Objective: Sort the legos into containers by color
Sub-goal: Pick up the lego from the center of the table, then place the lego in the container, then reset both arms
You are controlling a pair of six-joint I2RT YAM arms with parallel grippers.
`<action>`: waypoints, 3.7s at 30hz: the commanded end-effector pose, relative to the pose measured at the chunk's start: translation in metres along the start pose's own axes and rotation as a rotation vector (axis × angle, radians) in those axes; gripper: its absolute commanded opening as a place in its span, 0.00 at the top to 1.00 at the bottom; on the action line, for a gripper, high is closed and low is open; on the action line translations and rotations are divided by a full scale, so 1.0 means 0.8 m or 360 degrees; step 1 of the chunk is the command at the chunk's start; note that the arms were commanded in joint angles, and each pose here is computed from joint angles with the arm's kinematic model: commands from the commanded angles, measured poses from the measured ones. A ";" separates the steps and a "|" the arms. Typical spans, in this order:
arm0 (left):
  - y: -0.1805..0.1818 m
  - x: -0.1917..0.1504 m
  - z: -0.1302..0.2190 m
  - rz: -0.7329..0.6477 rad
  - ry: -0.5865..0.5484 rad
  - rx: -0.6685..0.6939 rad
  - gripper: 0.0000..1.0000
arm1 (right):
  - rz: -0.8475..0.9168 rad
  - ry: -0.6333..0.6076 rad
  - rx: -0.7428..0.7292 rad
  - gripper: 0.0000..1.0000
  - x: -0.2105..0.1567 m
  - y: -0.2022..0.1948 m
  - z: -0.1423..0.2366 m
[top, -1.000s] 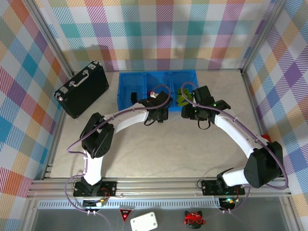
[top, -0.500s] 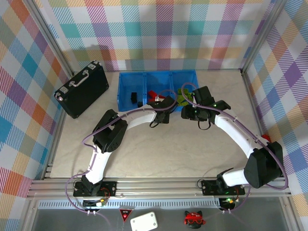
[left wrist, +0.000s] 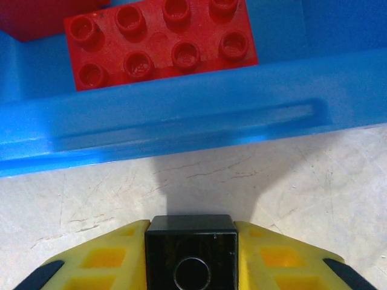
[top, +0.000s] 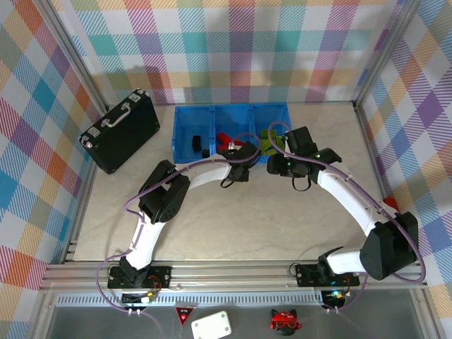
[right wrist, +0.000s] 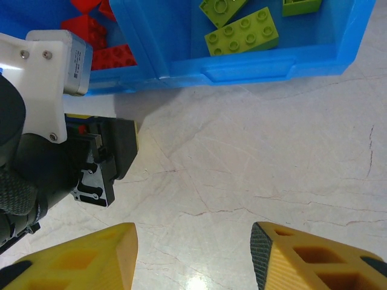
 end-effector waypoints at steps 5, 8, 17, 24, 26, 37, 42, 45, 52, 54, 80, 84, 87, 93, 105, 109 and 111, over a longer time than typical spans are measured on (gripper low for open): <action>-0.003 0.016 0.054 0.0006 -0.0090 -0.0085 0.69 | 0.0002 0.0010 0.0003 0.46 -0.008 -0.003 0.008; 0.001 0.026 0.078 0.0000 -0.0139 -0.0102 0.69 | 0.0004 0.0010 0.0002 0.46 -0.008 -0.002 0.008; 0.036 0.074 0.145 0.0007 -0.0304 -0.0081 0.69 | 0.0001 0.0012 -0.0011 0.46 -0.005 -0.003 0.009; 0.084 0.121 0.165 0.0068 -0.0398 -0.0002 0.69 | -0.0001 0.0028 -0.0002 0.46 -0.005 -0.002 0.007; 0.100 0.133 0.165 0.0094 -0.0410 0.0022 0.69 | -0.0001 0.0028 -0.0004 0.46 -0.004 -0.002 0.008; 0.158 0.178 0.115 0.0209 -0.0334 0.0125 0.69 | 0.0003 0.0038 -0.0029 0.46 -0.004 -0.003 0.011; 0.164 0.184 0.076 0.0150 -0.0280 0.0235 0.69 | 0.0008 0.0041 -0.0035 0.46 -0.005 -0.004 0.014; 0.169 0.184 0.052 0.0137 -0.0233 0.0274 0.68 | 0.0012 0.0044 -0.0047 0.46 -0.006 -0.005 0.015; 0.178 0.175 0.015 0.0140 -0.0150 0.0340 0.66 | 0.0007 0.0049 -0.0046 0.46 -0.008 -0.005 0.016; 0.178 0.172 0.012 0.0143 -0.0140 0.0338 0.64 | 0.0007 0.0049 -0.0044 0.46 -0.009 -0.005 0.015; 0.246 0.169 0.167 0.0418 -0.0495 0.0218 0.08 | 0.0047 -0.0110 -0.0331 0.01 0.024 -0.061 0.024; 0.282 0.140 0.168 0.0518 -0.0512 0.0282 0.00 | -0.0015 -0.0142 -0.0414 0.01 0.024 -0.085 0.019; 0.309 0.115 0.161 0.0585 -0.0529 0.0371 0.00 | 0.0020 -0.0209 -0.0517 0.01 0.019 -0.098 0.011; 0.354 0.061 0.131 0.0721 -0.0597 0.0544 0.00 | 0.0116 -0.0369 -0.0722 0.01 0.002 -0.123 -0.010; 0.367 0.047 0.099 0.0401 -0.0777 0.0570 0.00 | 0.0075 -0.0525 -0.0924 0.01 -0.040 -0.183 -0.088; 0.362 0.047 0.083 0.0265 -0.0961 0.0245 0.00 | 0.0146 -0.0745 -0.0816 0.01 -0.040 -0.179 -0.094; 0.365 0.045 0.076 0.0276 -0.1022 0.0116 0.00 | 0.0223 -0.0824 -0.0699 0.01 -0.041 -0.172 -0.097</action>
Point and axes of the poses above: each hand's point on the last joint's axis, 136 mm out from that joint toward the fingers, its own z axis back along the fingers, its own y axis along the line the jaws close on, x = y × z, the point moved 9 cm from there along z, back along the fingers, and after that the axes turned 13 degrees about z, right-handed, at the moved point
